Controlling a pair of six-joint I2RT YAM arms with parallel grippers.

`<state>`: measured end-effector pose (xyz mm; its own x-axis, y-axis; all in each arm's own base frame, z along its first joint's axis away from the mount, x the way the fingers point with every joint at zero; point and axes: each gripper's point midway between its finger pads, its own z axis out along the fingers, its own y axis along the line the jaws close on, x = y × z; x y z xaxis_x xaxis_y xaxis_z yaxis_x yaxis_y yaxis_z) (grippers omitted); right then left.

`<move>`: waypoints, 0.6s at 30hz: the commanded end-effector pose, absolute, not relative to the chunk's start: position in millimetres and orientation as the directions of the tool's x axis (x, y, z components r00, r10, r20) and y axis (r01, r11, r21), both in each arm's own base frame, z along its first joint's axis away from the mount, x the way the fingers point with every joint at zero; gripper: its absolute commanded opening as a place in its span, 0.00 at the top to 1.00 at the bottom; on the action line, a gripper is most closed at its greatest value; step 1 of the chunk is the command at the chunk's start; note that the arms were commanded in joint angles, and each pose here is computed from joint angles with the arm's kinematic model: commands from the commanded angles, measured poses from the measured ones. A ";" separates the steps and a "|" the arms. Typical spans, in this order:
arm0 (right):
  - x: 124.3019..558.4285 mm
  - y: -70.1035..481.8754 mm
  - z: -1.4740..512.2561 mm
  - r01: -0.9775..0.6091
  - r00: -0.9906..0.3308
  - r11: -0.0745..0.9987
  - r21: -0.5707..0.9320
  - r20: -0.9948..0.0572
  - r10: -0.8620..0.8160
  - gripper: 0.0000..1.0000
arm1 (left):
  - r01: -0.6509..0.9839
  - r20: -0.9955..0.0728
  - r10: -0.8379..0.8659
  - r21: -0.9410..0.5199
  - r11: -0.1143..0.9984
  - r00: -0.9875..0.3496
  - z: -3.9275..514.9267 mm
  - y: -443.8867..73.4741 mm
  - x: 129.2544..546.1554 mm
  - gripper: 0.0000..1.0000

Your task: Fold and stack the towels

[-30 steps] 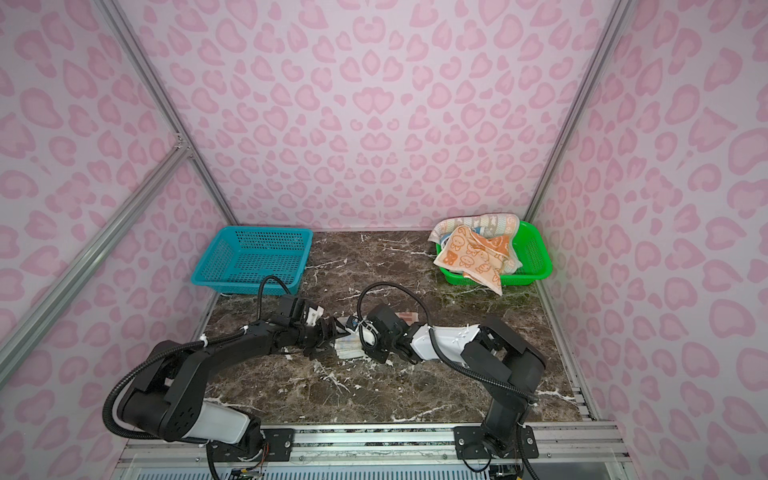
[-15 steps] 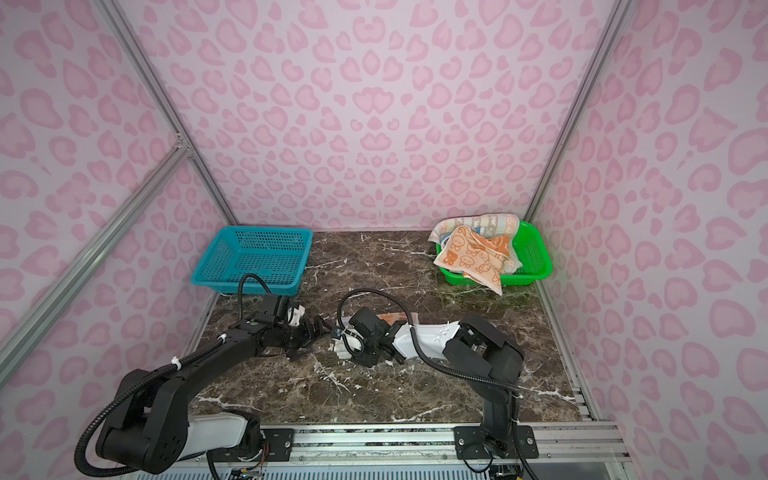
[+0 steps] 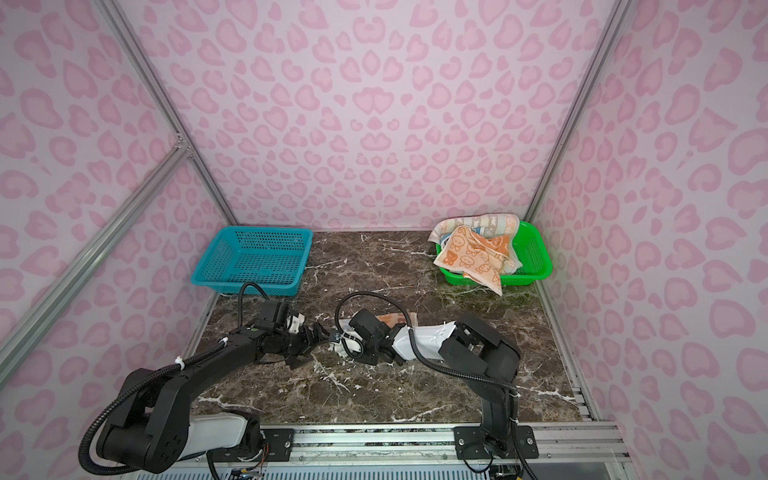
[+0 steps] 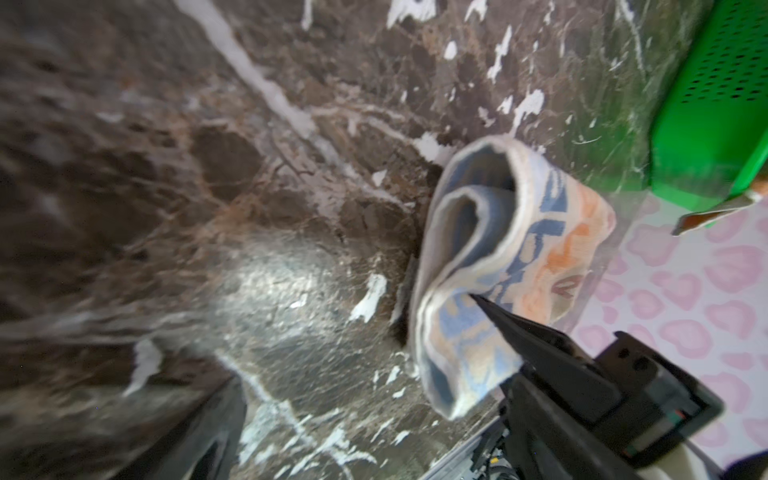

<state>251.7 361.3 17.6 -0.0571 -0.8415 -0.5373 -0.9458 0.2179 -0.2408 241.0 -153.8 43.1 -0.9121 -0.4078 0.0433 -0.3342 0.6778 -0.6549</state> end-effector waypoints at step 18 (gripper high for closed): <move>256.2 368.9 43.4 -0.931 -0.205 0.359 -0.065 -0.720 -0.663 1.00 | -0.376 0.130 -0.420 -0.725 0.578 -0.898 32.1 -208.1 265.5 0.11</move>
